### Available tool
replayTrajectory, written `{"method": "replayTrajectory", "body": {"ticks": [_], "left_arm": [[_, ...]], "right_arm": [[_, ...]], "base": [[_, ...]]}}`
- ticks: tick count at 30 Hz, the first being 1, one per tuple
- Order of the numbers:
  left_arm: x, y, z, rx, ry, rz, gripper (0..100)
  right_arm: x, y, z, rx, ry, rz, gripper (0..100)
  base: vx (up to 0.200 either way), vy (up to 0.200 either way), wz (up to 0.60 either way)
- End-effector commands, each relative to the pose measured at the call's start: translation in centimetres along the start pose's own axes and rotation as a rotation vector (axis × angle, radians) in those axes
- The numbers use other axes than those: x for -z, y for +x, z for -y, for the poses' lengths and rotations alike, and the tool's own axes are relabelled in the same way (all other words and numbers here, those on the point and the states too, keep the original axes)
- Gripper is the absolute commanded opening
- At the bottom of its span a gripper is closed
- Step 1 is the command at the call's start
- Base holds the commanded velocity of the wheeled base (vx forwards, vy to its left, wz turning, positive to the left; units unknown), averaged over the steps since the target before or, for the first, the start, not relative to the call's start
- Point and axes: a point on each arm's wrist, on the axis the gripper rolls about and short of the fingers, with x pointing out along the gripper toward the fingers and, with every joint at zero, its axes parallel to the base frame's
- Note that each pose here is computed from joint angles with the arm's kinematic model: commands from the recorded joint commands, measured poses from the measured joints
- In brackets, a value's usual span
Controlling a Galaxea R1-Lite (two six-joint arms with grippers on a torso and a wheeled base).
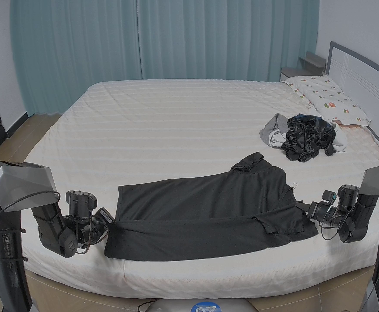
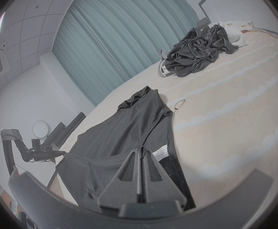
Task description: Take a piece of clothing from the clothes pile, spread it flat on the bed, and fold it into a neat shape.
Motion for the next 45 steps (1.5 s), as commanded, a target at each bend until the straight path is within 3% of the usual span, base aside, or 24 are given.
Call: {"method": "replayTrajectory", "body": {"ticks": [1, 4, 5, 6, 7, 14, 22, 25, 35, 45], "left_arm": [[0.1, 0.3, -0.1, 0.000, 0.000, -0.006, 0], [0.3, 0.4, 0.0, 0.003, 0.002, -0.014, 0], [0.4, 0.4, 0.0, 0.003, 0.001, -0.017, 0], [0.5, 0.4, 0.0, 0.003, -0.001, -0.019, 0], [0.5, 0.4, 0.0, 0.004, -0.006, -0.021, 100], [0.4, 0.1, 0.0, 0.005, -0.022, -0.019, 100], [-0.3, -1.4, 0.1, 0.028, -0.077, -0.021, 100], [-0.5, -1.8, 0.5, 0.045, -0.112, -0.016, 100], [0.1, -2.2, 1.1, 0.062, -0.104, -0.035, 100], [0.1, -2.3, 1.2, 0.068, -0.113, -0.031, 100]], "right_arm": [[0.4, 0.3, 0.2, 0.001, 0.005, -0.008, 0], [0.7, 0.4, 0.3, 0.000, 0.004, -0.009, 0], [0.8, 0.4, 0.3, -0.002, 0.001, -0.008, 100], [0.8, 0.4, 0.4, -0.002, 0.001, -0.007, 100], [0.9, 0.5, 0.3, -0.004, 0.002, -0.010, 100], [0.7, 0.2, 0.1, -0.003, 0.008, 0.005, 100], [-2.0, -1.5, -0.3, 0.014, 0.163, 0.140, 100], [-1.8, -1.6, -0.2, 0.018, 0.172, 0.137, 100], [-1.6, -1.6, -0.2, 0.021, 0.178, 0.128, 100], [-1.3, -1.7, -0.4, 0.020, 0.183, 0.119, 100]], "base": [[0.000, 0.000, 0.00], [0.000, 0.000, 0.00], [0.000, 0.000, 0.00], [0.000, 0.000, 0.00], [0.000, 0.000, 0.00], [0.000, 0.000, 0.00], [0.000, 0.000, 0.00], [0.000, 0.000, 0.00], [0.000, -0.120, 0.00], [0.000, 0.000, 0.00]]}}
